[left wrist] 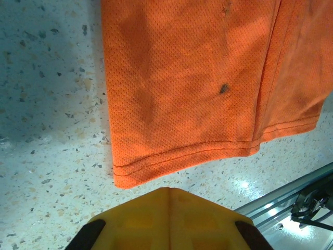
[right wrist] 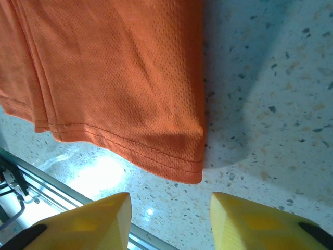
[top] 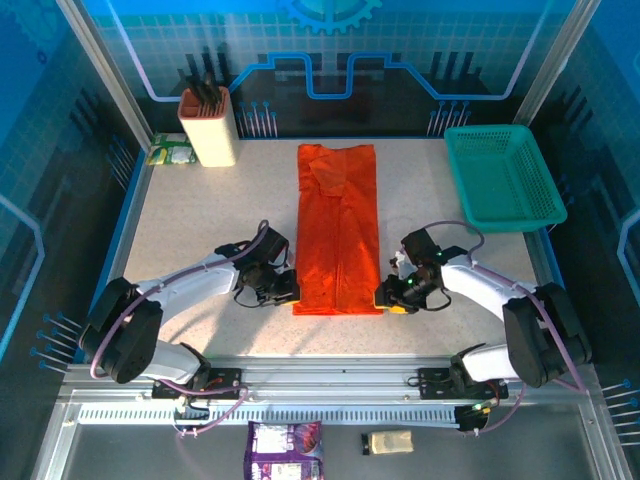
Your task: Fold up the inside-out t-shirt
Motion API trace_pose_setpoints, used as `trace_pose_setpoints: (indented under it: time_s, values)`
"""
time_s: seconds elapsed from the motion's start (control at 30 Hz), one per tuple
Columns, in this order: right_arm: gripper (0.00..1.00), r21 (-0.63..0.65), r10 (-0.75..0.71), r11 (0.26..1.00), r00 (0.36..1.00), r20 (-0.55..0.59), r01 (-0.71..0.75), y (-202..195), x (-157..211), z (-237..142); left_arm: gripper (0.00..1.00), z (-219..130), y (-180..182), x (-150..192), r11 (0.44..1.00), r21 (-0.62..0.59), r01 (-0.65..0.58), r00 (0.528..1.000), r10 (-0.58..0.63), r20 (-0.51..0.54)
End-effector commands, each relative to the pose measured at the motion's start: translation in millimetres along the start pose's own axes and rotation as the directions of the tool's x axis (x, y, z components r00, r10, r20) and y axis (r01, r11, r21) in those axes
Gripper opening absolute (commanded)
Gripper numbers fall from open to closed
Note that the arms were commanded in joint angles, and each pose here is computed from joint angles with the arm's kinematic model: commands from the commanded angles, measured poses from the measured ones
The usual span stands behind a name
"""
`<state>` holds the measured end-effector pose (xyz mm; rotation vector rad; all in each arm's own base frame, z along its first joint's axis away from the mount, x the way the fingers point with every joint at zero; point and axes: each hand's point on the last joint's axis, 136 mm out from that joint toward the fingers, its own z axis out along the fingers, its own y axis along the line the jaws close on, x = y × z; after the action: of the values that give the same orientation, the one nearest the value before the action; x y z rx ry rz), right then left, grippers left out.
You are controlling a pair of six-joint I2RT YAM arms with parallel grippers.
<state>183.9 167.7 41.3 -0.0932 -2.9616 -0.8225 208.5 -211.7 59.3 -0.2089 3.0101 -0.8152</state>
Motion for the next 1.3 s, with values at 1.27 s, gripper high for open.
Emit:
trace_pose_setpoints:
  time_s: [1.27]
  values:
    - [0.25, 0.004, 0.033, 0.999, 0.998, -0.046, -0.033, -2, 2, 30, 0.24, 10, 24, 11, 0.999, -0.019, 0.049, 0.999, -0.049, -0.012]
